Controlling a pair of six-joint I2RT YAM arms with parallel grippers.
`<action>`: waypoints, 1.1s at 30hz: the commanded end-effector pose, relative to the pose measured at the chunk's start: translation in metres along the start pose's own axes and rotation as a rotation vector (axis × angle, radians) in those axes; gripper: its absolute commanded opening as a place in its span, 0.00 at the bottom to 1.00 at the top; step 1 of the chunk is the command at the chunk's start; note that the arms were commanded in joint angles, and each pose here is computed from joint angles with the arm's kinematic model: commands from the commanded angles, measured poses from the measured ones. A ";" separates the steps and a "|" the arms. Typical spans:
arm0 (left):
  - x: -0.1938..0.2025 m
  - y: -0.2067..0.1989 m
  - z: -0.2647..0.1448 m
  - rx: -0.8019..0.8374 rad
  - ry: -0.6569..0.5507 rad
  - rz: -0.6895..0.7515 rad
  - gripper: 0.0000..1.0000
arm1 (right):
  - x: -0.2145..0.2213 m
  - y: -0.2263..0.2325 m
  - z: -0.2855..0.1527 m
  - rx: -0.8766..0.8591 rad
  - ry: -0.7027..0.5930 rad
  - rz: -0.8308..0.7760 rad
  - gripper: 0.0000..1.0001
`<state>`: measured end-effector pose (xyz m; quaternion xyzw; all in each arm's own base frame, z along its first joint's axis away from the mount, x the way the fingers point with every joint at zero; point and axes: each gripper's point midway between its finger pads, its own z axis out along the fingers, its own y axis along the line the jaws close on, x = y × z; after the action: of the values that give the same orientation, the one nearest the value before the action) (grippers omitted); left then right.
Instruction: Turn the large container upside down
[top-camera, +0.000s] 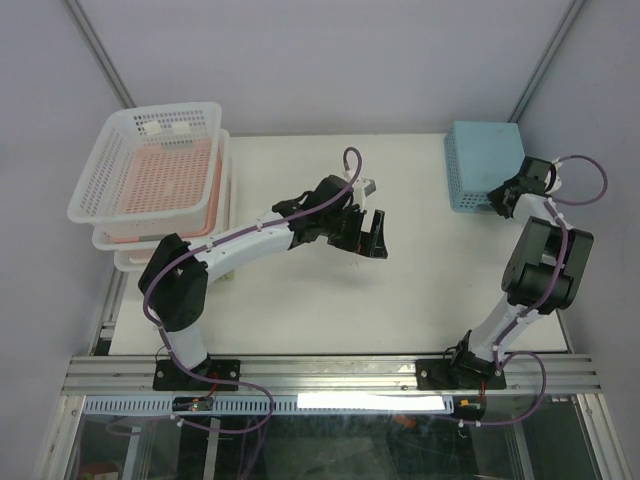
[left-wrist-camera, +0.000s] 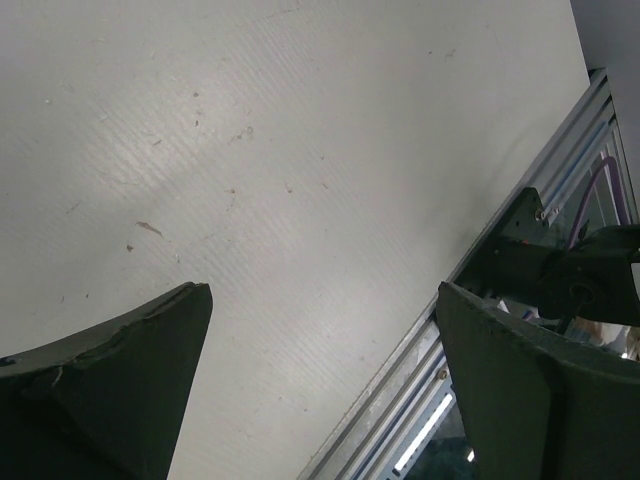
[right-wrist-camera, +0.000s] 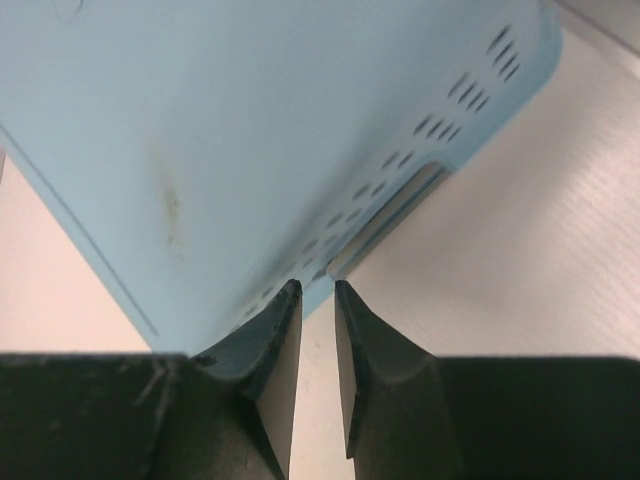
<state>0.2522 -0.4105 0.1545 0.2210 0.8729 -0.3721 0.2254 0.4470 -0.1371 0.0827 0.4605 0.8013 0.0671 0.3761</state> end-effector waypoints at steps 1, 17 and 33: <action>-0.041 -0.038 -0.036 0.064 -0.133 0.093 0.99 | -0.013 0.023 -0.035 -0.067 -0.102 -0.031 0.24; -0.183 -0.013 -0.265 -0.562 -0.602 0.113 0.99 | 0.131 0.034 -0.205 -0.300 0.035 -0.287 0.62; -0.139 0.150 -0.359 -1.057 -0.534 -0.195 0.97 | 0.132 0.026 -0.256 -0.383 0.042 -0.317 0.67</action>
<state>0.3659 -0.0934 0.3914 -0.0993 0.8569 0.0046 0.5058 0.2538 0.0393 0.1913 0.2639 0.8458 0.1585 0.4357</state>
